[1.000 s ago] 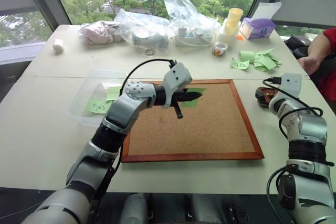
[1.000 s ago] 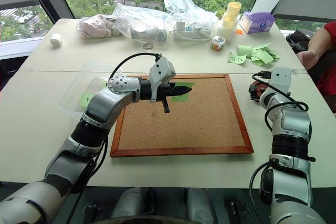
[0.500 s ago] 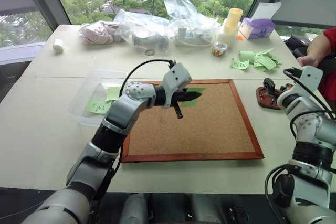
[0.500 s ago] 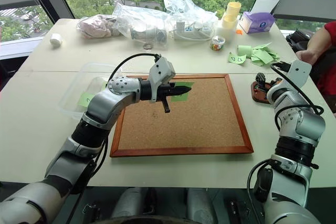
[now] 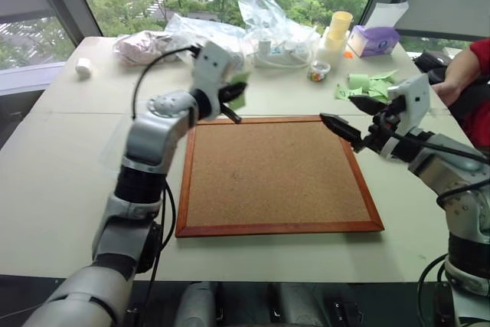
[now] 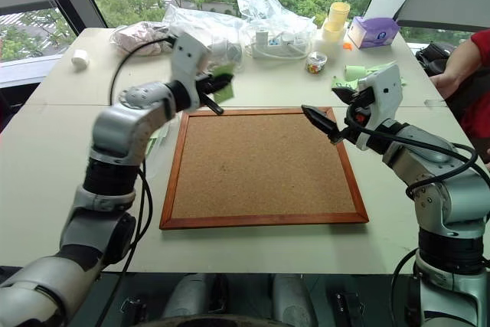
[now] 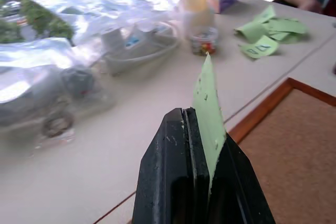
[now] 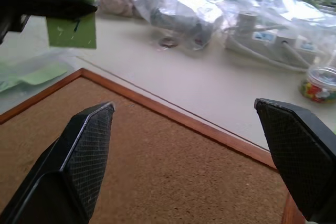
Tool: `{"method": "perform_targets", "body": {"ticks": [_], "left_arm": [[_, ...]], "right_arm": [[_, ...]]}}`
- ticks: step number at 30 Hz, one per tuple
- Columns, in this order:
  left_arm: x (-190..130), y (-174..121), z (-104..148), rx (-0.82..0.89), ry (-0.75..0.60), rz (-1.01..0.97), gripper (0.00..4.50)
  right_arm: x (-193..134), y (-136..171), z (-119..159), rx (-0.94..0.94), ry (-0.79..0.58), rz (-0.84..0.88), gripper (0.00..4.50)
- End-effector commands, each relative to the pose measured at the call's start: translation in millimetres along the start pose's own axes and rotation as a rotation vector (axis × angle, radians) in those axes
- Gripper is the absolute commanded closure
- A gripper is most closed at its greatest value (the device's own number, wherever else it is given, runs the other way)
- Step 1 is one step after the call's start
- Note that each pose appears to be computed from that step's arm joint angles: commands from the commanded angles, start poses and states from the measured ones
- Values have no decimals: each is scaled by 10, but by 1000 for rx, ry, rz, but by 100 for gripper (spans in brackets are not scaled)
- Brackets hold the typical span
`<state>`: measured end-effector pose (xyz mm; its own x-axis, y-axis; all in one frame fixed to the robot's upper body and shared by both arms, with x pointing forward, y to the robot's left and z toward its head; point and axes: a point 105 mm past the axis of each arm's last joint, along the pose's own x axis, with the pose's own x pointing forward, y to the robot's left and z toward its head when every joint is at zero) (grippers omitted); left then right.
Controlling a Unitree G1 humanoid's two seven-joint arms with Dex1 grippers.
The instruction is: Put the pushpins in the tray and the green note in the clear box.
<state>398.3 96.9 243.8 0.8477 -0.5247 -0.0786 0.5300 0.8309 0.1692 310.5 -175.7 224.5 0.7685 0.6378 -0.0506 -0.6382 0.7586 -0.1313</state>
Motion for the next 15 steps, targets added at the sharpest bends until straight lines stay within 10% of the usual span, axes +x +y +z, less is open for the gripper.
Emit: {"method": "perform_targets", "body": {"ticks": [1,7,15], "left_arm": [[-540,657,-128,39,203,327,450],[-886,800,-499,-102,383,442,450],[-966,778,-636,-153,412,479,116]], "right_arm": [[89,553,179,-69,8,327,9],[221,709,183,-91,13,434,9],[293,659,138,-86,11,425,0]]}}
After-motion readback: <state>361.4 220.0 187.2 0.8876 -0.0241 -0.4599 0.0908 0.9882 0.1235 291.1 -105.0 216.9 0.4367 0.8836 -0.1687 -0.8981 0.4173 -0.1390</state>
